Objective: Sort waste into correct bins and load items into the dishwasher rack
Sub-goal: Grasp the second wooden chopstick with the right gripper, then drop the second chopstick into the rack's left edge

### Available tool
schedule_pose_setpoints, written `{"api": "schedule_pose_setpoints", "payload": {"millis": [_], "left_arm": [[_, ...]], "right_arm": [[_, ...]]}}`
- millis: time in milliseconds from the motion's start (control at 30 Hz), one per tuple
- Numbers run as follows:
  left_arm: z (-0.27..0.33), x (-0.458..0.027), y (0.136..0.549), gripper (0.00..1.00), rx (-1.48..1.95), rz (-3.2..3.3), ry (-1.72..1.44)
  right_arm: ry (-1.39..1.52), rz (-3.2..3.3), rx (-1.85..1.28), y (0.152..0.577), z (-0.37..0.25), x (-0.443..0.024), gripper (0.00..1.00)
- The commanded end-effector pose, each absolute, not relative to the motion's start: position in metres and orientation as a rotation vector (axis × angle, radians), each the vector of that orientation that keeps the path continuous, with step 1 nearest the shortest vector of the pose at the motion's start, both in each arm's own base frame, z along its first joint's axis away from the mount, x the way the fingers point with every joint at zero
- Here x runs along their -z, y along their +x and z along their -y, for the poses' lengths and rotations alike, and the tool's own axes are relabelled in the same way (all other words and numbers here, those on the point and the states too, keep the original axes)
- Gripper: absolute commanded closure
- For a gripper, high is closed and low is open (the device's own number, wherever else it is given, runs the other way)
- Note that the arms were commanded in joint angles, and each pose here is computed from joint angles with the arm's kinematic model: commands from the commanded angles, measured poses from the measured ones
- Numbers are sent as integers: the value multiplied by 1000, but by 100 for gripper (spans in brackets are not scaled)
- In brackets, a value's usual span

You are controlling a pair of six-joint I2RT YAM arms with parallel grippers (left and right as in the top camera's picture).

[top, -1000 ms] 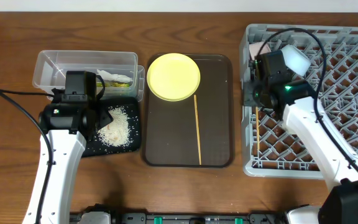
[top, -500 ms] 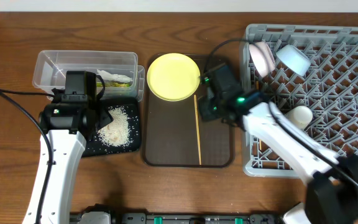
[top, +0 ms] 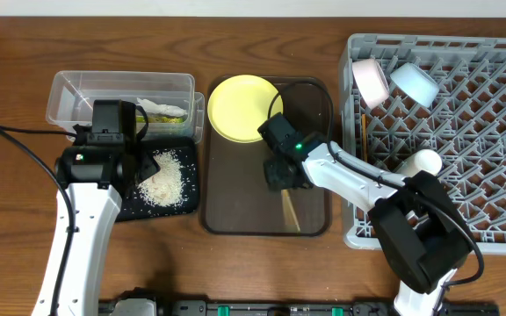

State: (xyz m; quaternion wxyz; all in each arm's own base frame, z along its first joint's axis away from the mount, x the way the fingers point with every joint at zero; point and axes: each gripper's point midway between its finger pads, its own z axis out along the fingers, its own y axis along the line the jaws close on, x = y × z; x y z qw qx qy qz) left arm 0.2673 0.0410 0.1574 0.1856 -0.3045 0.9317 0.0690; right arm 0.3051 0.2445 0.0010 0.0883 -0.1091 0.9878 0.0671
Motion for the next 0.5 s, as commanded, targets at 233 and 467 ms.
{"api": "schedule_pose_setpoints", "payload": {"millis": [233, 467], "left_arm": [[-42, -160, 268, 30, -191, -2610, -879], [-42, -160, 268, 30, -191, -2610, -879]], "right_arm": [[-113, -2906, 17, 320, -195, -26, 99], [-26, -2688, -112, 352, -165, -117, 99]]}}
